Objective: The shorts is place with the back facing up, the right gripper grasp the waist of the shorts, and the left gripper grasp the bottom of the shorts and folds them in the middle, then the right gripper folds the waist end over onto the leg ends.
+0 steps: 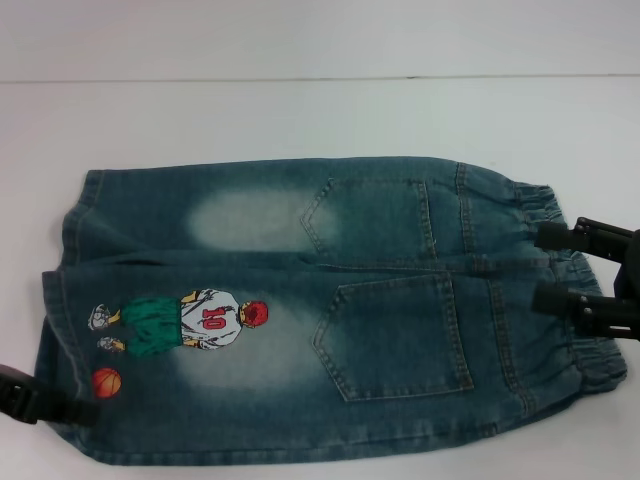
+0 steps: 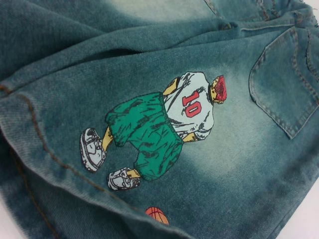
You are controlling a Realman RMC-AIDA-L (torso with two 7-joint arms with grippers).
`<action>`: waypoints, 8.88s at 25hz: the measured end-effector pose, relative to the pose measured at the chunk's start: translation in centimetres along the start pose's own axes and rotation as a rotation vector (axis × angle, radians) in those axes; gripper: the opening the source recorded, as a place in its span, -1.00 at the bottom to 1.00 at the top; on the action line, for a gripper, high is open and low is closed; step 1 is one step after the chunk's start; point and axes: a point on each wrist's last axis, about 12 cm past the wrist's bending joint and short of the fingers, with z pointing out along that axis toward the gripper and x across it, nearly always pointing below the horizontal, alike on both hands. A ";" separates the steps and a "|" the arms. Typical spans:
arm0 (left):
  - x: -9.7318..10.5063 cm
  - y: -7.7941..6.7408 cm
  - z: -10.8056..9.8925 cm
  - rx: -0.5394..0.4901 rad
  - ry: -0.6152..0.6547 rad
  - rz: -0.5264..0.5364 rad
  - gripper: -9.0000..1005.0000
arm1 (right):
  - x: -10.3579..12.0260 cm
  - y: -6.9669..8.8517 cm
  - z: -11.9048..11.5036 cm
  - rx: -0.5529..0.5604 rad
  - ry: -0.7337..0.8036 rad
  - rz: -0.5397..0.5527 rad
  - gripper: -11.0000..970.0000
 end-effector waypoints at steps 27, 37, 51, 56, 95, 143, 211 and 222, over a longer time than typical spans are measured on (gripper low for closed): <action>-0.3 -0.3 0.0 0.017 0.004 0.009 -0.98 | 3.5 1.3 -5.0 0.288 -0.096 0.189 0.87; -0.3 -0.5 0.2 0.032 0.000 0.007 -0.98 | 5.9 2.0 -7.9 0.451 -0.077 0.452 0.87; -0.5 -0.6 0.3 0.042 -0.012 0.011 -0.98 | 6.0 1.5 -7.7 0.437 -0.057 0.650 0.86; -0.6 -0.7 0.3 0.046 -0.022 0.018 -0.98 | 6.7 1.6 -7.4 0.443 -0.025 0.668 0.86; -0.9 -0.6 0.2 0.042 -0.043 0.029 -0.98 | 8.5 0.7 -6.2 0.490 0.081 0.735 0.84; -1.2 -0.6 0.3 0.048 -0.063 0.029 -0.98 | 8.4 0.8 -6.1 0.480 0.080 0.720 -0.30; -6.5 -0.3 -1.1 -0.006 -0.450 0.018 -0.97 | -2.3 -6.6 -1.7 0.451 0.260 0.490 -0.77; -8.3 -0.2 -2.2 -0.031 -0.532 -0.018 -0.93 | -6.2 -8.2 0.4 0.455 0.314 0.424 -0.74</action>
